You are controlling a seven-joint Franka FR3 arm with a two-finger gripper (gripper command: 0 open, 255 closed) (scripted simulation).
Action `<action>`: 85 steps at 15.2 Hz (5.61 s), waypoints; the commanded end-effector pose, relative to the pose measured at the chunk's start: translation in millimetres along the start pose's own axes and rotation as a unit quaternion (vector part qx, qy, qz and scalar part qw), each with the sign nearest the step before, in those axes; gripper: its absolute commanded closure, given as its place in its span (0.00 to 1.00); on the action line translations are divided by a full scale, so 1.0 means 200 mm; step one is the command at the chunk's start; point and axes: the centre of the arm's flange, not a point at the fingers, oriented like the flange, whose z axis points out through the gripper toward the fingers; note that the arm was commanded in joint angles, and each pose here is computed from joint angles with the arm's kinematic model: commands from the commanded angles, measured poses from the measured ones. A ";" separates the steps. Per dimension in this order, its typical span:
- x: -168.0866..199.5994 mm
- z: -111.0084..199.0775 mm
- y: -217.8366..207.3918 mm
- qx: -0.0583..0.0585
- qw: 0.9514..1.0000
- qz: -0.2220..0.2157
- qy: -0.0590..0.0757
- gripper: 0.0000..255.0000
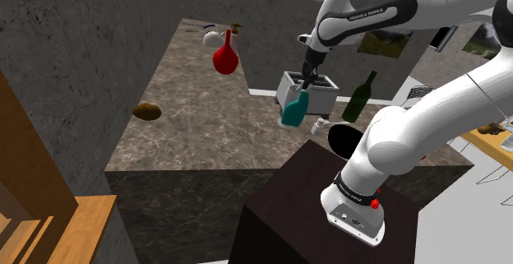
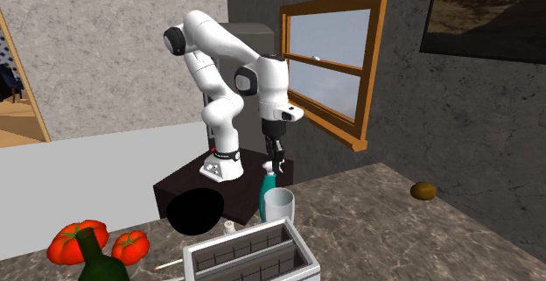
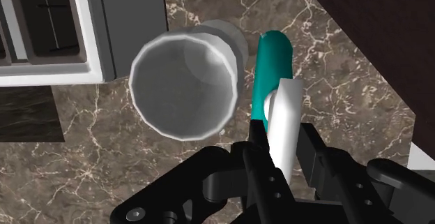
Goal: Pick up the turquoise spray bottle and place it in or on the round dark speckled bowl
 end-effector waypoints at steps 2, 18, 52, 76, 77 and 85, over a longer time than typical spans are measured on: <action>0.00 -0.08 0.00 0.000 1.000 0.000 0.000 1.00; 0.00 -0.51 0.03 0.000 1.000 0.000 0.000 1.00; -1.27 -0.89 -0.49 0.000 1.000 0.000 0.000 1.00; -1.27 -0.25 -0.53 0.000 1.000 0.000 0.000 1.00; -1.27 -0.25 -0.53 0.000 1.000 0.000 0.000 1.00; -1.27 -0.25 -0.53 0.000 1.000 0.000 0.000 0.00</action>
